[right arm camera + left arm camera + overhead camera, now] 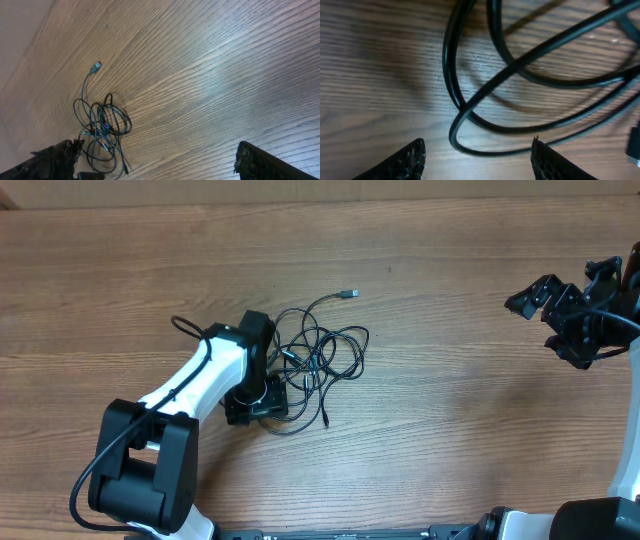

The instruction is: Untangle cables

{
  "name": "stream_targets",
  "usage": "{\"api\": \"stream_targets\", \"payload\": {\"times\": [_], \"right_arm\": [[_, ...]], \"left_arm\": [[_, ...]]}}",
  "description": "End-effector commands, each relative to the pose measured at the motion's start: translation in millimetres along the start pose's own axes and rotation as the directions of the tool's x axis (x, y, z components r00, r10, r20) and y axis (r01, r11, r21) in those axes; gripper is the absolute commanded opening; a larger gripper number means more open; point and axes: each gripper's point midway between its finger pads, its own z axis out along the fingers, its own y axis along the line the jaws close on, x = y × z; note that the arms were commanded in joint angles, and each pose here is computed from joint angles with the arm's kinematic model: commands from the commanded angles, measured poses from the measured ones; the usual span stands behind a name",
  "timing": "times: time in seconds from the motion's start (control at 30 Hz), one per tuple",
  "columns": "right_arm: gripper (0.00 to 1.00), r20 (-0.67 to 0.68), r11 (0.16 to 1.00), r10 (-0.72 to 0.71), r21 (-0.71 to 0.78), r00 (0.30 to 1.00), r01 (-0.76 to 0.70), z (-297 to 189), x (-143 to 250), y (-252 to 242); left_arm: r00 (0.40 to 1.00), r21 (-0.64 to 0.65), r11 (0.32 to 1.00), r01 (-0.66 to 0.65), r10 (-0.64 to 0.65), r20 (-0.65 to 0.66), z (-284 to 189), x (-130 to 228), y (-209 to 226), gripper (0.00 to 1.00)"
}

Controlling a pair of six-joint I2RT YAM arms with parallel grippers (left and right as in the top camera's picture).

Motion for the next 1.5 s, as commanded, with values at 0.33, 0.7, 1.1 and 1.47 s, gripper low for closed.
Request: {"api": "stream_targets", "payload": {"times": [0.33, 0.7, 1.1, 1.47], "right_arm": [[1.00, 0.006, 1.000, -0.013, -0.009, 1.000, 0.013, -2, 2, 3], [1.00, 0.004, 1.000, -0.012, -0.008, 1.000, 0.012, -2, 2, 3], [1.00, 0.008, 1.000, -0.014, -0.009, 1.000, 0.014, -2, 1, 3], [1.00, 0.000, 1.000, -0.010, -0.007, 1.000, 0.010, -2, 3, 2]], "left_arm": [[0.999, -0.049, 0.999, 0.012, -0.010, 0.036, 15, -1, 11, 0.56], [1.000, -0.039, 0.999, 0.014, -0.013, 0.010, 22, 7, 12, 0.45], [0.997, 0.005, 1.000, -0.018, 0.019, -0.074, 19, 24, 6, 0.49], [0.999, -0.093, 0.995, 0.030, -0.028, 0.018, 20, 6, 22, 0.48]]}}
